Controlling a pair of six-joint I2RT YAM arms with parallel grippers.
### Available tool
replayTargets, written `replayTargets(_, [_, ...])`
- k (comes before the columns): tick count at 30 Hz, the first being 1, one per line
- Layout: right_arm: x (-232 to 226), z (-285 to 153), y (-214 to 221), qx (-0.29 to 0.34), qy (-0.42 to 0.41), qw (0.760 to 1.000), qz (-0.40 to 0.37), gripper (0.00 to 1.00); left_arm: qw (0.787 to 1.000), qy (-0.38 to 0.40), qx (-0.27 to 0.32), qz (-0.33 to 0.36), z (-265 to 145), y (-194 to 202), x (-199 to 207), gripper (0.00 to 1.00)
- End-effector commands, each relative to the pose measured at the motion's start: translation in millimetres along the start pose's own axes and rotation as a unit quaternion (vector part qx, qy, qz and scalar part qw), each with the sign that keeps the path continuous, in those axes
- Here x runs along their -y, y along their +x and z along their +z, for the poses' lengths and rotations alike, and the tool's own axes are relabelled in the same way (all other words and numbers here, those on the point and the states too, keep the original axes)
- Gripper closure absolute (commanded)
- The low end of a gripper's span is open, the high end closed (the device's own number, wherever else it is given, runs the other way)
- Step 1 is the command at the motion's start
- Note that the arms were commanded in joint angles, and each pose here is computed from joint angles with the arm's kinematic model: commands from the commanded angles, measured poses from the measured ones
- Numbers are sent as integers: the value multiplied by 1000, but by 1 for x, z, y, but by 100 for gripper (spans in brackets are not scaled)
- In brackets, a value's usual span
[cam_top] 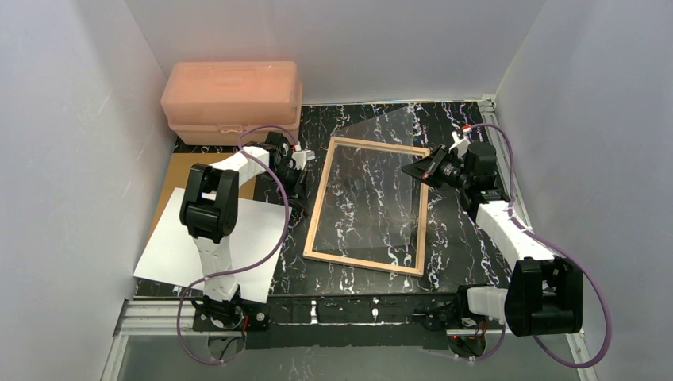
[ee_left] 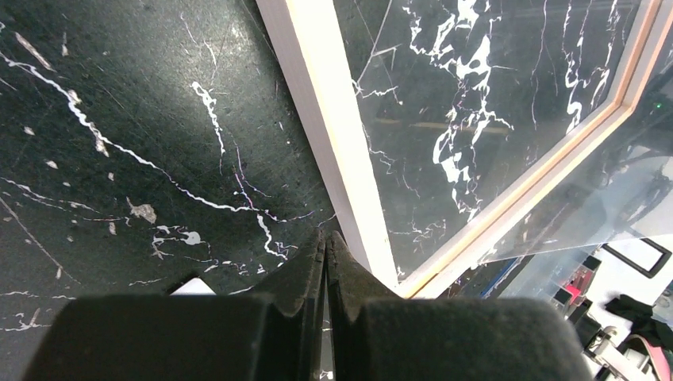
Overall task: Put the photo into the frame
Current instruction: Place the photo frame item in the photo frame.
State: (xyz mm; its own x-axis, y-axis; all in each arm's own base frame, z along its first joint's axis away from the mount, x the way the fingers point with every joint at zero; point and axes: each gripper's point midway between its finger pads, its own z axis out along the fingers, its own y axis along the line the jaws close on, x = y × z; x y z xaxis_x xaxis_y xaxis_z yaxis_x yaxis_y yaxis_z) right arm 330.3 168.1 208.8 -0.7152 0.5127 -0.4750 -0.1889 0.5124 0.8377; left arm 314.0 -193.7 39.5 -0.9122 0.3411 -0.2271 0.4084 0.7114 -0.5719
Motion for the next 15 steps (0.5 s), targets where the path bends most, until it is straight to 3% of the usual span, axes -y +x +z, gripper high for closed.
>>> replayTargets(1, [-4, -2, -4, 16, -1, 1000, 15, 99, 1000, 21, -13, -8, -1, 11, 10, 100])
replayTargets(15, [-34, -12, -16, 48, -38, 996, 58, 99, 999, 24, -21, -12, 5, 20, 8, 100])
